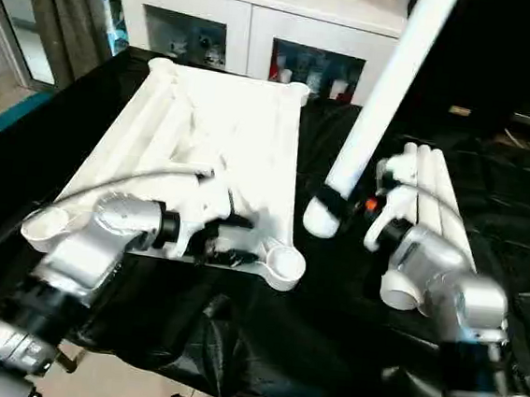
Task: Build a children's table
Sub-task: Pick table leg, then insert table leg to table base
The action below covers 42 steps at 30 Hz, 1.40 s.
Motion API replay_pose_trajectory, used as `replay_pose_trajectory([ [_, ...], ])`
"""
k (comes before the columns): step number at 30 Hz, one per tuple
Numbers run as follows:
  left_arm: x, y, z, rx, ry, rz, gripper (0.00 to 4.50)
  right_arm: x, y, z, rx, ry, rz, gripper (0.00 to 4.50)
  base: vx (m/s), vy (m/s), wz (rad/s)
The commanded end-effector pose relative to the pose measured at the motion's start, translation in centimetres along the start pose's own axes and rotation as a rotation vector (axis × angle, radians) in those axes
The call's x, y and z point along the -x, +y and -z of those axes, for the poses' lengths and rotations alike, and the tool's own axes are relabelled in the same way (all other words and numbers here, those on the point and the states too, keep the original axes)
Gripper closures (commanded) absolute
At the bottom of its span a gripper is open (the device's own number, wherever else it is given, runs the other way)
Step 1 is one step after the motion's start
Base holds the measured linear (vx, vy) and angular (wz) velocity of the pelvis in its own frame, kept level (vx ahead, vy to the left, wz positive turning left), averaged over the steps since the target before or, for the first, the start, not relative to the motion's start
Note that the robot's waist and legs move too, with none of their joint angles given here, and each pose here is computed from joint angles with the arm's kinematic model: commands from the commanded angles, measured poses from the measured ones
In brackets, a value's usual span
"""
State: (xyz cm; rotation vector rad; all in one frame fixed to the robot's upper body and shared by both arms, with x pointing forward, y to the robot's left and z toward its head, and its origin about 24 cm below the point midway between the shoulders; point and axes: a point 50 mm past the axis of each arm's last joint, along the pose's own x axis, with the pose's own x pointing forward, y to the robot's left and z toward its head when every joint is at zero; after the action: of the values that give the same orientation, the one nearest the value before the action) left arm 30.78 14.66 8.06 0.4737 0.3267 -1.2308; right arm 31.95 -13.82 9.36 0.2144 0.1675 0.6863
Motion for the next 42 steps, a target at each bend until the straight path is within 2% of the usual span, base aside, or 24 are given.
replay_pose_trajectory([
  [1, -0.1, 0.2, -0.5, -0.043, 0.013, 0.038, 1.86, 0.1, -0.1, -0.5, 0.023, -0.024, 0.016, 2.59, 0.0, 0.0, 0.0],
  [5, 0.1, 0.1, 0.0, -0.053, 0.062, 0.11, 2.04, 0.4, 0.2, 0.0, 0.029, -0.016, 0.015, 2.59, 0.0, 0.0, 0.0],
  [9, 0.3, 0.5, 0.6, -0.072, 0.109, 0.147, 2.36, 0.5, 0.3, 0.1, 0.036, -0.015, 0.008, 2.59, 0.0, 0.0, 0.0],
  [10, 0.3, 0.6, 0.7, -0.071, 0.113, 0.155, 2.66, 0.5, 0.3, 0.1, 0.037, -0.014, 0.008, 2.59, 0.0, 0.0, 0.0],
  [12, 0.5, 0.6, 0.8, -0.07, 0.124, 0.176, 2.73, 0.6, 0.3, 0.1, 0.045, -0.011, 0.006, 2.59, 0.0, 0.0, 0.0],
  [15, 0.5, 0.8, 0.9, -0.077, 0.135, 0.181, 2.93, 0.7, 0.2, 0.1, 0.049, -0.009, 0.004, 2.59, 0.0, 0.0, 0.0],
  [16, 0.5, 0.8, 0.9, -0.077, 0.135, 0.181, 3.18, 0.7, 0.2, 0.1, 0.049, -0.009, 0.004, 2.59, 0.0, 0.0, 0.0],
  [20, 0.5, 1.2, 1.2, -0.092, 0.153, 0.173, 3.32, 0.8, 0.2, 0.1, 0.054, -0.006, 0.002, 2.59, 0.0, 0.0, 0.0],
  [23, 0.4, 1.4, 1.3, -0.091, 0.156, 0.167, 3.69, 0.8, 0.2, 0.1, 0.057, -0.004, 0.001, 2.59, 0.0, 0.0, 0.0],
  [25, 0.3, 1.6, 1.5, -0.086, 0.168, 0.164, 3.78, 0.8, 0.2, 0.1, 0.06, -0.003, 0.008, 2.59, 0.0, 0.0, 0.0],
  [26, 0.2, 1.6, 1.6, -0.084, 0.171, 0.163, 4.02, 0.8, 0.1, 0.1, 0.061, -0.003, 0.012, 2.59, 0.0, 0.0, 0.0],
  [32, 0.2, 1.6, 2.1, -0.073, 0.187, 0.172, 4.46, 0.9, 0.1, 0.1, 0.06, -0.001, 0.015, 2.59, 0.0, 0.0, 0.0],
  [36, 0.2, 1.6, 2.4, -0.072, 0.19, 0.166, 4.5, 0.8, 0.2, 0.1, 0.059, -0.002, 0.012, 2.59, 0.0, 0.0, 0.0],
  [42, -0.8, 1.7, 0.9, -0.005, 0.07, 0.119, 4.5, 0.6, 0.4, 0.0, 0.039, 0.015, -0.03, 2.59, 0.0, 0.0, 0.0],
])
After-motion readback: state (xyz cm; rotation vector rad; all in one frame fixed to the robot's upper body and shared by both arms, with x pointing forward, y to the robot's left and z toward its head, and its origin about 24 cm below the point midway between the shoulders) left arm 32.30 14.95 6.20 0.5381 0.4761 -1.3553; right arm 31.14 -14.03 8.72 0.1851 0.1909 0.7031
